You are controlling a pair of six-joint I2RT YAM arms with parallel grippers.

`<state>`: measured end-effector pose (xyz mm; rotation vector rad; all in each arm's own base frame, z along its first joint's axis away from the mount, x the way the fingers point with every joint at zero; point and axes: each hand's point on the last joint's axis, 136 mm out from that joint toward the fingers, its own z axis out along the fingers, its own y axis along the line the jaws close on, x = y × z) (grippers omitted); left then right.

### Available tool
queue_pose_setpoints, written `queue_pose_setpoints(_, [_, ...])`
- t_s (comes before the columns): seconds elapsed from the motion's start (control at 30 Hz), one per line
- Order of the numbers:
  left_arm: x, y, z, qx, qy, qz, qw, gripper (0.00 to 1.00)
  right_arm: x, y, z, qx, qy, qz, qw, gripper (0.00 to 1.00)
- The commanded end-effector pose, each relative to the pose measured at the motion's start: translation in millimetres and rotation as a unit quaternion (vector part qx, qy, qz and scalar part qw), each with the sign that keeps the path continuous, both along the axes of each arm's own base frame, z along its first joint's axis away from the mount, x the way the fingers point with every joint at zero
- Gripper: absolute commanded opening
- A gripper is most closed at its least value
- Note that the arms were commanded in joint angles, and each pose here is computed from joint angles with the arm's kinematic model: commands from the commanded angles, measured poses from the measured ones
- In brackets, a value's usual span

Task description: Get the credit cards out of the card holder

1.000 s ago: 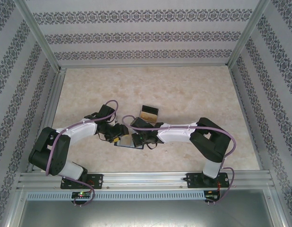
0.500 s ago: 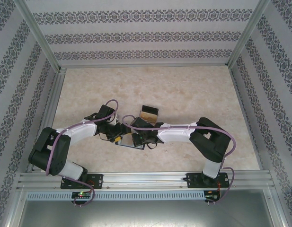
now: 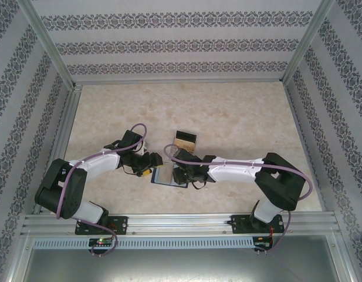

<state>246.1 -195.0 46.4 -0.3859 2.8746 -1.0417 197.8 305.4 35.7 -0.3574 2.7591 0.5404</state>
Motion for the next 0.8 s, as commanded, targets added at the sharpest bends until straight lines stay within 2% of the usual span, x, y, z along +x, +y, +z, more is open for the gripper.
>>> queue_pose_setpoints(0.0, [2,1,10,0.0,-0.012,-0.002,1.0,0.69,5,-10,17,0.002,-0.016,-0.023,1.0,0.28])
queue_pose_setpoints(0.13, [4,-1,16,-0.006,-0.019,-0.005,1.0,0.69,7,-18,23,-0.001,-0.025,-0.034,0.999,0.35])
queue_pose_setpoints(0.3, [6,-8,21,-0.013,-0.027,-0.015,0.999,0.68,6,-37,15,-0.004,-0.021,-0.067,0.998,0.38])
queue_pose_setpoints(0.77, [5,-24,15,-0.02,-0.023,-0.039,0.999,0.64,6,-32,-20,0.007,0.018,-0.069,0.997,0.36])
